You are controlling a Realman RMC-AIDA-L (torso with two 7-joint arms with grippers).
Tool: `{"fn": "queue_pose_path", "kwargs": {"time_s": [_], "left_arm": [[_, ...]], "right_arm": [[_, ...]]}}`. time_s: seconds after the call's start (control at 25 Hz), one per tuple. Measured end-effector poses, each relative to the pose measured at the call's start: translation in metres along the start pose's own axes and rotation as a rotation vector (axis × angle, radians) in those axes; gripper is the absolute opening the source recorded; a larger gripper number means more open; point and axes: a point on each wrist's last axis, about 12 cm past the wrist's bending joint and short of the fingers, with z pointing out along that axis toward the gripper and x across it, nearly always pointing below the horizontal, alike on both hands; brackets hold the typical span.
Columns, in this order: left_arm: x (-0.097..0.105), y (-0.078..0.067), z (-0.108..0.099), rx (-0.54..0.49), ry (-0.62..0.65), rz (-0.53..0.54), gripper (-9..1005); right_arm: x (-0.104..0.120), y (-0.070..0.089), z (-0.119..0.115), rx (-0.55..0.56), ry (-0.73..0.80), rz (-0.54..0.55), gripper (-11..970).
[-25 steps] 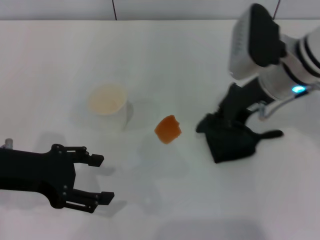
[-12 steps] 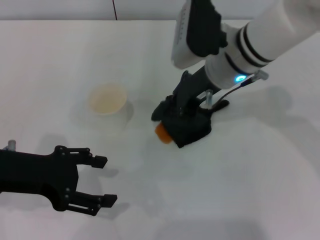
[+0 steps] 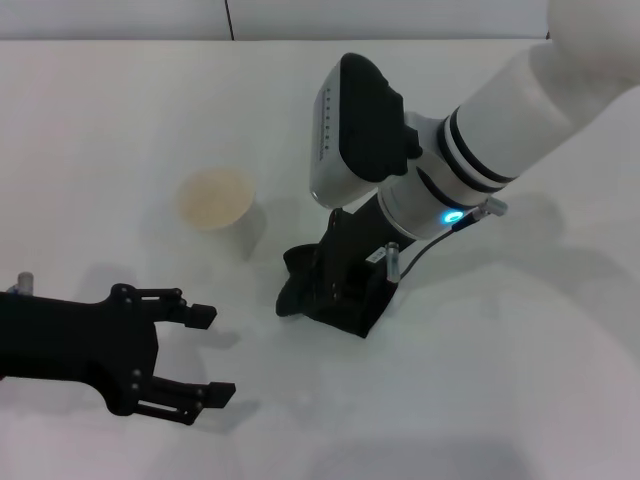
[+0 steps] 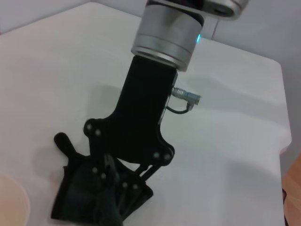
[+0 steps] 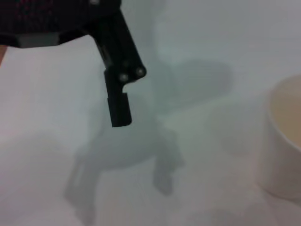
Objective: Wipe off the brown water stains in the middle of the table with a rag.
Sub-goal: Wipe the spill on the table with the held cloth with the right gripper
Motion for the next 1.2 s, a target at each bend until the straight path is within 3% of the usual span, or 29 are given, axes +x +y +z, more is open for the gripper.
{"fn": "queue_pose_path", "kwargs": {"time_s": [0.12,0.44,0.64,0.76,1.2], "left_arm": [[0.0,0.0,0.0,0.0,-0.001,0.004,884],[-0.001,-0.001,-0.001,-0.001,-0.013,0.007,883],[-0.001,-0.001,-0.001,-0.002,-0.016,0.007,883],[-0.002,0.0,-0.001,-0.006,-0.018,0.009,883],[-0.002,0.003,-0.001,-0.028,-0.023,0.008,883]], "right_arm": [[0.002,-0.004,0.0,0.028,-0.001,-0.002,92],[0.02,-0.038,-0.013,0.184,-0.019,0.006,92],[0.028,-0.049,-0.023,0.24,0.004,0.006,91],[0.025,-0.042,-0.018,0.208,0.009,-0.01,91],[-0.005,0.012,0.007,-0.047,-0.021,-0.12,90]]}}
